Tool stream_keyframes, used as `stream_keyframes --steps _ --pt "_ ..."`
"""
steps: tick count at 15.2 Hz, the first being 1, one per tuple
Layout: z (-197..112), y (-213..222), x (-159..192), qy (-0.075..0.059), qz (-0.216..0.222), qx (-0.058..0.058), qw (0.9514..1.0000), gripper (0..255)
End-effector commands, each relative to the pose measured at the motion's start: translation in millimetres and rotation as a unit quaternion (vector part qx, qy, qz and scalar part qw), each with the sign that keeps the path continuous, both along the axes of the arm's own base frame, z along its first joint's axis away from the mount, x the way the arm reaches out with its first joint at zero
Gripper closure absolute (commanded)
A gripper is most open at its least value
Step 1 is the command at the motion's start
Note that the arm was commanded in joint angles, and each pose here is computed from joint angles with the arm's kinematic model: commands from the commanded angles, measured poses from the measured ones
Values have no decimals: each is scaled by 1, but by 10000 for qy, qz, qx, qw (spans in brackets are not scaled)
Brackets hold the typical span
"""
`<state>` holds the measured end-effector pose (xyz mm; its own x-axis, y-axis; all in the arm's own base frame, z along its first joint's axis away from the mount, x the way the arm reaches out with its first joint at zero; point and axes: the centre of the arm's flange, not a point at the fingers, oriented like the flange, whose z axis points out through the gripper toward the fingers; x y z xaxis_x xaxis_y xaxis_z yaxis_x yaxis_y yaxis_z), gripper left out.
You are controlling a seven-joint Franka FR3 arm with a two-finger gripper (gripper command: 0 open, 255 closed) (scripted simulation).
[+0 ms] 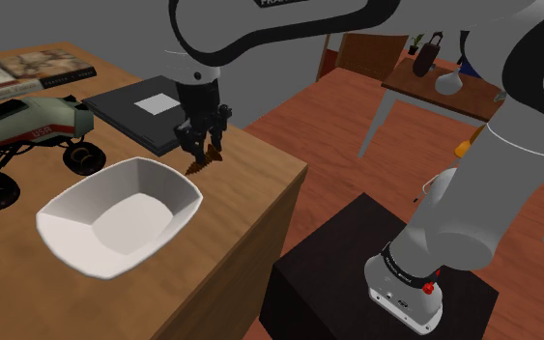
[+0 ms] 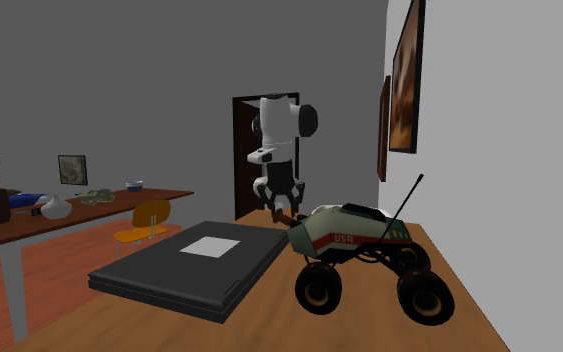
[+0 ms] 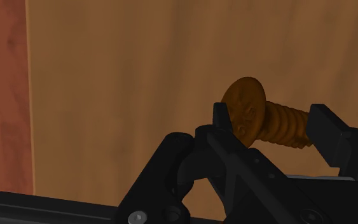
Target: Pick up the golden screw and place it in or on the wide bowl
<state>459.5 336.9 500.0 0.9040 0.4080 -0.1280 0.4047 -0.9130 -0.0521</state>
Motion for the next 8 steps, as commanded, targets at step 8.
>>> stream_keyframes --steps 8 --pt "46 0 -1 5 4 0 10000 255"
